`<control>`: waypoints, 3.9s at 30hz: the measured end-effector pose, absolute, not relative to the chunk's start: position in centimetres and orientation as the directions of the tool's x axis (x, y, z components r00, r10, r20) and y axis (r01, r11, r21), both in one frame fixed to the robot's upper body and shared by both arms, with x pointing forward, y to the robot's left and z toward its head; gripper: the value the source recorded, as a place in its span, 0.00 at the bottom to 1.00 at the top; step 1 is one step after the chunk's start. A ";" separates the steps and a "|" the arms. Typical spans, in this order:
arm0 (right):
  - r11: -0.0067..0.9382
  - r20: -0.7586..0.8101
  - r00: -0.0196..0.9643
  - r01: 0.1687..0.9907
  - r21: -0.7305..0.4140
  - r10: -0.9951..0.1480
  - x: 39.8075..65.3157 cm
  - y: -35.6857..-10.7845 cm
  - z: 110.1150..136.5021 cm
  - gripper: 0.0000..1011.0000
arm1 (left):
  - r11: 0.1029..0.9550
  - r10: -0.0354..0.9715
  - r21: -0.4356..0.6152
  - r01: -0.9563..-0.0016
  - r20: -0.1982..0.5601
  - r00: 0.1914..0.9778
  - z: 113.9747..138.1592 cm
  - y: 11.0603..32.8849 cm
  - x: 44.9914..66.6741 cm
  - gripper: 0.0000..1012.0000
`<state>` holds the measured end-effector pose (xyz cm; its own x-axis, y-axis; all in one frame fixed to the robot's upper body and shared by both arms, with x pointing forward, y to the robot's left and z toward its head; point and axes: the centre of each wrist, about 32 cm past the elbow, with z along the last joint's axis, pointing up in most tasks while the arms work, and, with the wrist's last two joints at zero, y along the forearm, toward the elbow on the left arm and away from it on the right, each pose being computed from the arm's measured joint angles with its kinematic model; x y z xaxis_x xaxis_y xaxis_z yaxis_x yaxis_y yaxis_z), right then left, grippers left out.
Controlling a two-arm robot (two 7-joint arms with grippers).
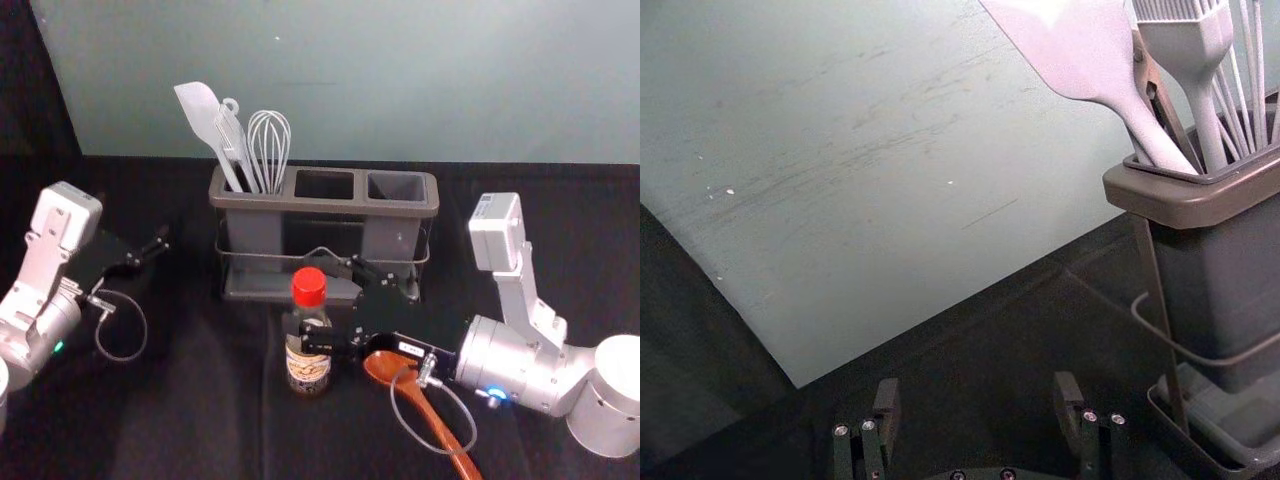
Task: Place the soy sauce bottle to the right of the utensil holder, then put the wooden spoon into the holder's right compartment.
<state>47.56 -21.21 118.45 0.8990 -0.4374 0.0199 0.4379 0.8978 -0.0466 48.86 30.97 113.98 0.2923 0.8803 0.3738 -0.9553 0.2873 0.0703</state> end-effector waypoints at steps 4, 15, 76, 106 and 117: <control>0.898 0.024 0.900 0.436 -0.050 -0.436 47.7 -21.0 118.4 0.99 | 0.287 0.880 0.070 -0.955 0.374 0.292 114.0 31.0 48.9 0.99; 0.895 0.049 0.897 0.442 -0.063 -0.439 47.7 -20.7 118.4 0.99 | 0.287 0.880 0.070 -0.955 0.374 0.292 114.0 31.0 48.9 0.99; 0.894 0.052 0.894 0.446 -0.044 -0.444 47.6 -21.2 118.7 0.38 | 0.287 0.880 0.070 -0.955 0.374 0.292 114.0 31.0 48.9 0.99; 0.816 0.110 0.809 0.577 0.034 -0.577 42.7 -27.6 121.2 0.38 | 0.287 0.880 0.070 -0.955 0.374 0.292 114.0 31.0 48.9 0.99; 0.729 0.139 0.717 0.681 0.065 -0.683 41.3 -31.7 121.5 0.38 | 0.287 0.880 0.070 -0.955 0.374 0.292 114.0 31.0 48.9 0.99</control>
